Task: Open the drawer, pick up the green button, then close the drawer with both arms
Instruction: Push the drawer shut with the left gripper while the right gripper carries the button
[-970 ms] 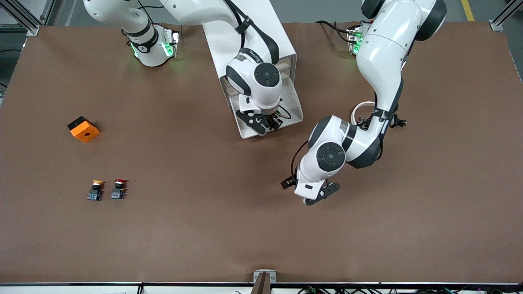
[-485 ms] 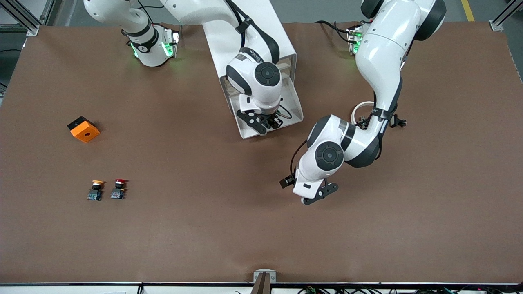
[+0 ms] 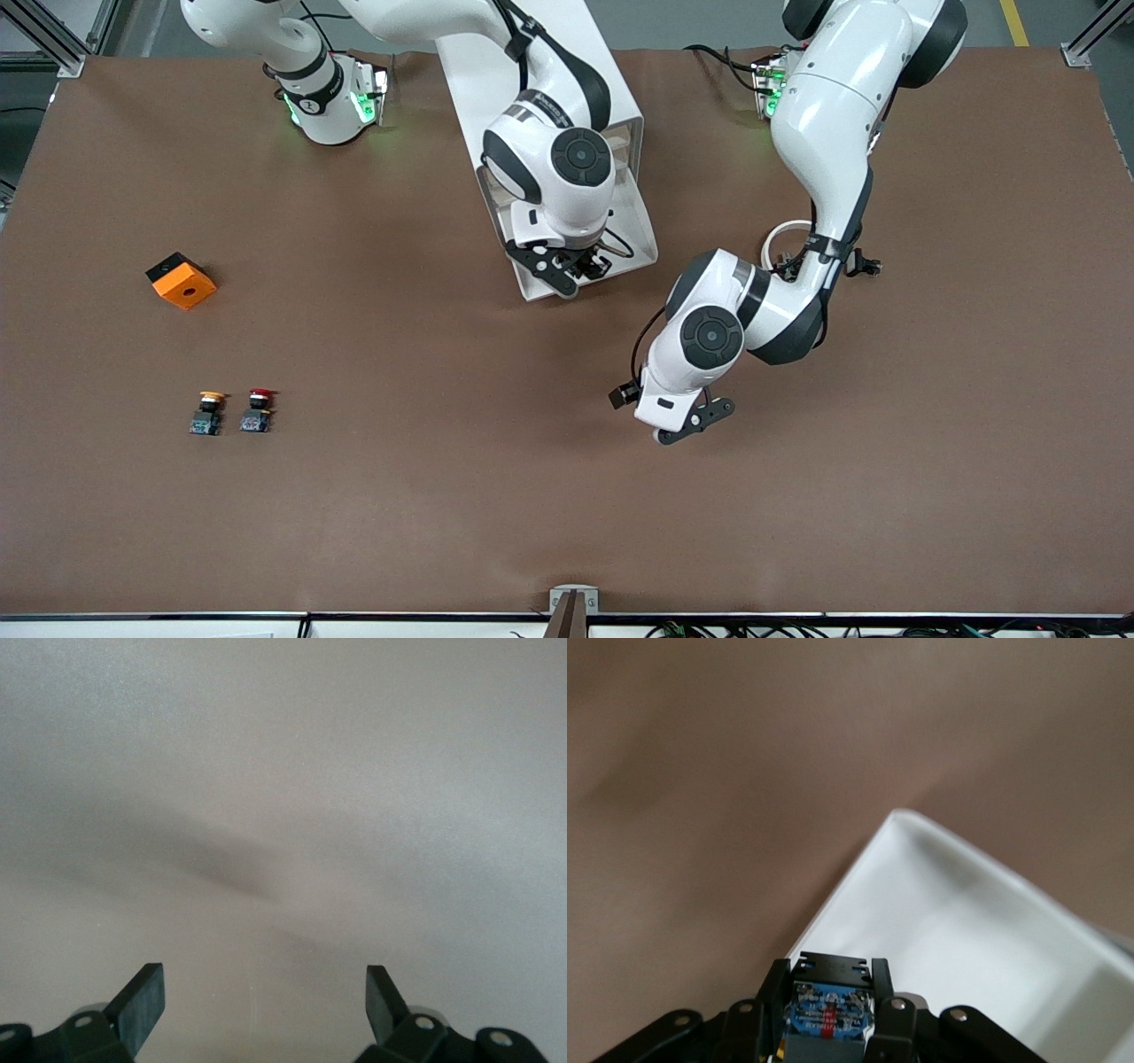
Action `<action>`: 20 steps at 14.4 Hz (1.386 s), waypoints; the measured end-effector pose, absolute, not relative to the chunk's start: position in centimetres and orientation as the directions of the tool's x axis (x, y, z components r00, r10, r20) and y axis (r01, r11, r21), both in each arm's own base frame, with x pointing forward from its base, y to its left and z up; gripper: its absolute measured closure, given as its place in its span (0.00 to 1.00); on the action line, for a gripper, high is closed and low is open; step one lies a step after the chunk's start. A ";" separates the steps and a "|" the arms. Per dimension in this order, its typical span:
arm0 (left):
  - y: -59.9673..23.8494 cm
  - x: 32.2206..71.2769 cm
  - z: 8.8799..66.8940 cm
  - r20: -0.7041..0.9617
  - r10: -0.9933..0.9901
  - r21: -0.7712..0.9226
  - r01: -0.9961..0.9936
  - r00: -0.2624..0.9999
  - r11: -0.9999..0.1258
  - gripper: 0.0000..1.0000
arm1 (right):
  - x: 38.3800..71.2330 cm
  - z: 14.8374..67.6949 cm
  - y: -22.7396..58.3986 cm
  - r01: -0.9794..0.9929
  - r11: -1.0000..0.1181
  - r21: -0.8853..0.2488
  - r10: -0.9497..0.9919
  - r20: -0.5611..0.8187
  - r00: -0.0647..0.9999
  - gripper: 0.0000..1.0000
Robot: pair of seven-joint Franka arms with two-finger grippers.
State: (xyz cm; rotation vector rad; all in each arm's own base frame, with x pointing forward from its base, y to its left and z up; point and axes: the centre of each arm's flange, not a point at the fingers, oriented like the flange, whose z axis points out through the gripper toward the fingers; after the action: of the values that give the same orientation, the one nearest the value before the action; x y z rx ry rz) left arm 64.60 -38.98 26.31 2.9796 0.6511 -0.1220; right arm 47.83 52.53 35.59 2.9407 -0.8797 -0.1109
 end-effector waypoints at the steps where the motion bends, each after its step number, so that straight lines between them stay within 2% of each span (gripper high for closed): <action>1: -39.1 64.5 26.3 -0.097 0.411 0.070 0.418 0.907 -0.906 0.00 | 49.5 37.4 51.4 -0.505 -0.860 0.073 -0.509 -0.052 0.859 0.59; 4: -39.7 64.2 26.4 -0.097 0.400 0.072 0.407 0.912 -0.911 0.00 | 56.2 42.4 44.6 -0.381 -0.925 0.000 -0.381 -0.036 0.924 0.59; 6: -41.0 63.3 26.6 -0.097 0.380 0.073 0.388 0.920 -0.919 0.00 | 60.4 43.7 38.5 -0.313 -0.949 -0.020 -0.313 -0.026 0.949 0.59; 11: -44.2 59.8 26.4 -0.054 0.290 0.024 0.292 0.955 -0.956 0.00 | 67.7 39.3 24.7 -0.166 -0.985 -0.040 -0.167 0.020 0.986 0.59; 15: -47.9 55.9 25.3 -0.081 0.220 0.015 0.221 0.972 -0.975 0.00 | 70.4 32.8 14.1 -0.093 -0.995 -0.028 -0.094 0.041 0.995 0.59; 20: -49.6 51.9 23.8 -0.106 0.166 -0.021 0.165 0.980 -0.986 0.00 | 71.8 26.2 8.6 -0.047 -0.999 -0.010 -0.047 0.060 0.997 0.59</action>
State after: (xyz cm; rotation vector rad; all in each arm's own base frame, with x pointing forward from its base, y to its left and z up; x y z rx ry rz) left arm 51.87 -49.56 23.79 3.1385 0.2626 -0.1694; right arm 71.82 8.64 26.23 3.1478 -0.0738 0.0944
